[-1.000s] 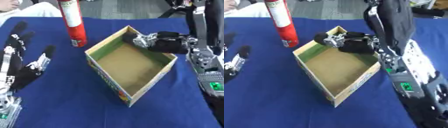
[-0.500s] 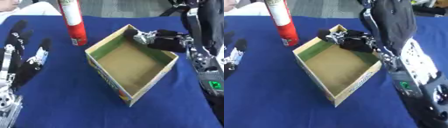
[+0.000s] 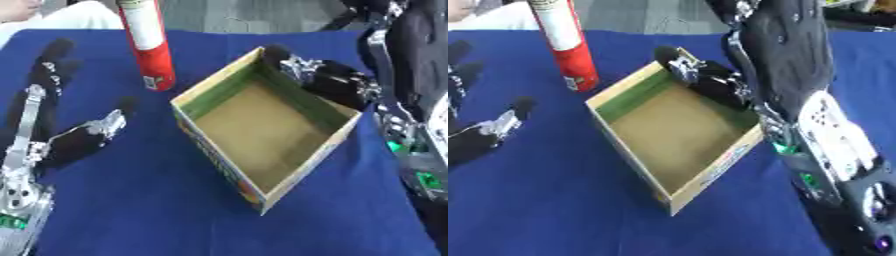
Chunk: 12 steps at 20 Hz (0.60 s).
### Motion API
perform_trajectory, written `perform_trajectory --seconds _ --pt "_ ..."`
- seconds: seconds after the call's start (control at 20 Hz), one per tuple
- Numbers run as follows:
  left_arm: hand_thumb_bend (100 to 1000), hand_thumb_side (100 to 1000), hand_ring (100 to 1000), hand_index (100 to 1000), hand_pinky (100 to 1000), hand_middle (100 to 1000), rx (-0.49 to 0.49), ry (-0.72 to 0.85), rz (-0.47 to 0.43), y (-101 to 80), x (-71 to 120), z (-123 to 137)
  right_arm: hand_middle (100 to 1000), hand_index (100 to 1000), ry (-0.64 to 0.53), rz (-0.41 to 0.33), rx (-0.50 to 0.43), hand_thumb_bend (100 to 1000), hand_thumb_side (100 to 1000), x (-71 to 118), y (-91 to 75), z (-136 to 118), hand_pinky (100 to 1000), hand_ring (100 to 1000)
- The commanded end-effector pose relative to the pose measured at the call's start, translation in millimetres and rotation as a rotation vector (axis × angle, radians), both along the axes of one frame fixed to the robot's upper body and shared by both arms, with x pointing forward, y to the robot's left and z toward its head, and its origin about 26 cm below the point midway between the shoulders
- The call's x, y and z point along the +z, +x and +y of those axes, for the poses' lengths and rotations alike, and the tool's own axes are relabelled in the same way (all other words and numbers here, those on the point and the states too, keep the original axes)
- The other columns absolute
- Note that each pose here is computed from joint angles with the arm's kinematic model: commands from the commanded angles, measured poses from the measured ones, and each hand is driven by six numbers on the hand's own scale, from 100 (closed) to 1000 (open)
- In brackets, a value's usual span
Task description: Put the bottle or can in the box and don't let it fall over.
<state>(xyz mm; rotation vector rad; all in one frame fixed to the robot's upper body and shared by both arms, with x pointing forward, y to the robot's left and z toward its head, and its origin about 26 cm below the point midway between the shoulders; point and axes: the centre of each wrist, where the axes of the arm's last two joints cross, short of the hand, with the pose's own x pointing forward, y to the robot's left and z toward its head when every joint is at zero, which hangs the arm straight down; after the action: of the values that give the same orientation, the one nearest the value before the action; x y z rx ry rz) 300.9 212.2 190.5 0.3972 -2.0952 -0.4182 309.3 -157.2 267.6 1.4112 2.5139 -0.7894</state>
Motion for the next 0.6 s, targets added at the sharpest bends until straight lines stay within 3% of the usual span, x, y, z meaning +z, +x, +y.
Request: perform_trajectory --seconds 0.05,0.3,0.5,0.6 --pt "675 285 932 952 1000 1000 -0.006 0.017 -0.040 -1.5 10.0 -1.4 545 672 0.010 -0.031 -0.018 731 140 4.9 -2.5 0.9 712 563" --pt "663 312 931 950 1000 1000 -0.003 0.010 -0.045 -0.6 13.5 -3.0 564 690 0.010 -0.052 -0.038 745 153 5.9 -3.4 1.5 709 573" --pt "642 296 930 950 1000 1000 0.001 0.004 -0.044 -0.2 15.2 -3.9 619 702 -0.029 -0.077 -0.074 704 113 5.3 -3.4 1.7 700 577" --pt "612 333 930 950 1000 1000 0.003 0.002 -0.044 0.0 15.9 -4.3 651 628 -0.056 -0.074 -0.098 635 100 4.0 -3.3 3.0 677 527"
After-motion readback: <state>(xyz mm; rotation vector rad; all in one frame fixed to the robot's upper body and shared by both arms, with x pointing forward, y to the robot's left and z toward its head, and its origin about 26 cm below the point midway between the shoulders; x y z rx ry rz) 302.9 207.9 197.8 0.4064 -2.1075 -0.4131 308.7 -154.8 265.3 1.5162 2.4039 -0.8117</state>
